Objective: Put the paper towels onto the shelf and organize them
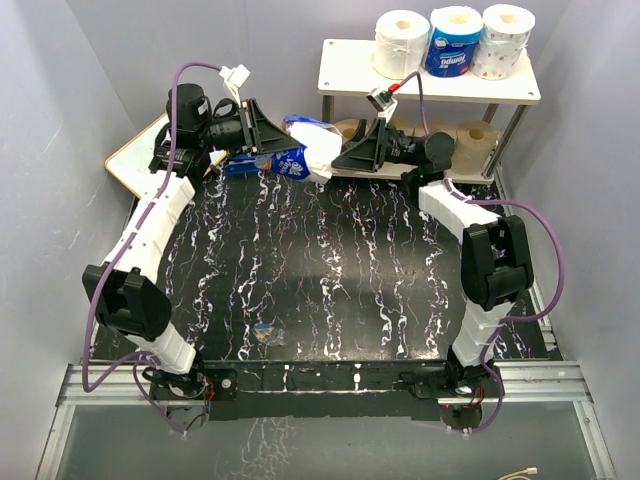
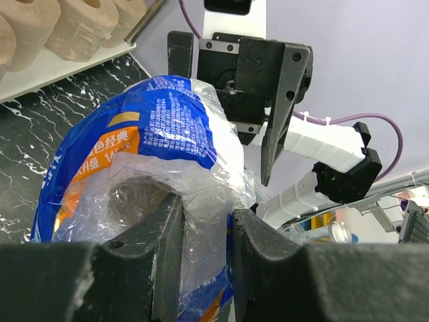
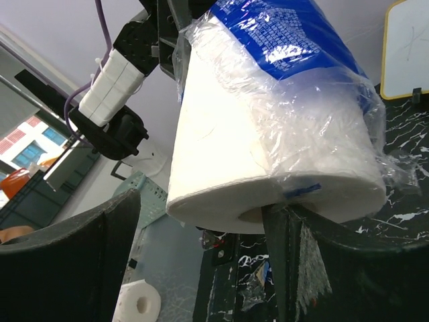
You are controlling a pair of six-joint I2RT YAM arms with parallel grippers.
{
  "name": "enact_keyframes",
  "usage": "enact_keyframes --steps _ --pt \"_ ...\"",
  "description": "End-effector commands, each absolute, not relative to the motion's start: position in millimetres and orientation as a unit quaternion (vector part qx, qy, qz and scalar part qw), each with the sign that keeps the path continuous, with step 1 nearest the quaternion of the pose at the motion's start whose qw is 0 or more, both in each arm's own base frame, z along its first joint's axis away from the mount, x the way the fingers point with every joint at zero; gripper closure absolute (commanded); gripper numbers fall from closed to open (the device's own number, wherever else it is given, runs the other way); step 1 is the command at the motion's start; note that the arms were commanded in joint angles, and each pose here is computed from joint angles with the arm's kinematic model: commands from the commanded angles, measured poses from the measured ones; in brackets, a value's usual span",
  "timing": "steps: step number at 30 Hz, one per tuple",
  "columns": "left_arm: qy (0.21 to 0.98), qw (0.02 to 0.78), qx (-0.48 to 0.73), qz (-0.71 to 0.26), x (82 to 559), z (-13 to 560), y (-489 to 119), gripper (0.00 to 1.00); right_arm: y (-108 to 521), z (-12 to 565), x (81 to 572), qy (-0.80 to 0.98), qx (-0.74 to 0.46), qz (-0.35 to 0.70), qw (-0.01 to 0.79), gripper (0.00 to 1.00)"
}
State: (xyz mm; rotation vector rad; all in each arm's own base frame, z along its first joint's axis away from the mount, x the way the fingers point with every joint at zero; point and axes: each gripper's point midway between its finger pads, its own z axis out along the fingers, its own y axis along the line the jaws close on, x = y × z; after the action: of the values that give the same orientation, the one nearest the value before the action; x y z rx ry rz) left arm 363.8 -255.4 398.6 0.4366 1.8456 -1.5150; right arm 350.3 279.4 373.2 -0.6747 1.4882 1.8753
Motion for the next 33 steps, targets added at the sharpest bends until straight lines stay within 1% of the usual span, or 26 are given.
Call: enact_keyframes --steps 1,3,5,6,11,12,16,17,19,21,22,24,28,33 --pt "0.699 0.355 0.189 -0.592 350.6 410.8 -256.0 1.0 292.1 415.3 337.7 0.522 -0.275 0.722 0.363 0.31" --pt "0.699 0.354 0.189 -0.592 350.6 410.4 -256.3 1.0 294.5 416.3 338.6 0.522 -0.276 0.72 0.365 0.39" --pt "0.7 0.354 0.188 -0.592 351.0 409.6 -256.1 1.0 296.1 415.0 341.3 0.524 -0.271 0.72 0.365 0.49" --pt "0.7 0.354 0.188 -0.592 351.0 409.7 -256.3 1.0 296.3 413.8 342.2 0.525 -0.269 0.721 0.363 0.55" --pt "0.701 0.354 0.189 -0.59 350.3 408.8 -256.1 1.0 296.1 412.7 341.2 0.525 -0.279 0.717 0.364 0.94" --pt "0.701 0.354 0.189 -0.589 350.5 408.0 -255.6 1.0 295.4 414.3 340.3 0.524 -0.285 0.715 0.366 1.0" --pt "0.704 0.356 0.194 -0.583 349.5 404.4 -254.7 1.0 289.2 418.3 338.1 0.52 -0.307 0.703 0.376 1.0" --pt "0.706 0.356 0.196 -0.58 349.8 401.9 -254.3 0.98 286.4 419.6 337.3 0.518 -0.319 0.696 0.382 1.0" --pt "0.712 0.361 0.204 -0.566 351.1 397.4 -252.3 0.68 281.3 424.5 334.4 0.514 -0.343 0.682 0.392 1.0" --pt "0.722 0.375 0.208 -0.544 356.5 394.0 -249.0 0.16 277.1 427.3 332.4 0.518 -0.37 0.663 0.394 1.0" --pt "0.724 0.386 0.212 -0.53 359.5 396.0 -247.2 0.04 275.1 427.8 332.4 0.522 -0.384 0.652 0.395 1.0" --pt "0.723 0.419 0.223 -0.502 367.3 408.2 -242.1 0.02 268.8 424.3 333.6 0.538 -0.4 0.636 0.382 1.0" --pt "0.706 0.48 0.241 -0.462 376.0 446.5 -234.6 0.02 241.3 440.8 330.1 0.535 -0.426 0.605 0.408 1.0" --pt "0.678 0.56 0.249 -0.406 382.4 491.9 -220.2 0.02 204.9 456.2 344.4 0.55 -0.425 0.584 0.42 1.0"
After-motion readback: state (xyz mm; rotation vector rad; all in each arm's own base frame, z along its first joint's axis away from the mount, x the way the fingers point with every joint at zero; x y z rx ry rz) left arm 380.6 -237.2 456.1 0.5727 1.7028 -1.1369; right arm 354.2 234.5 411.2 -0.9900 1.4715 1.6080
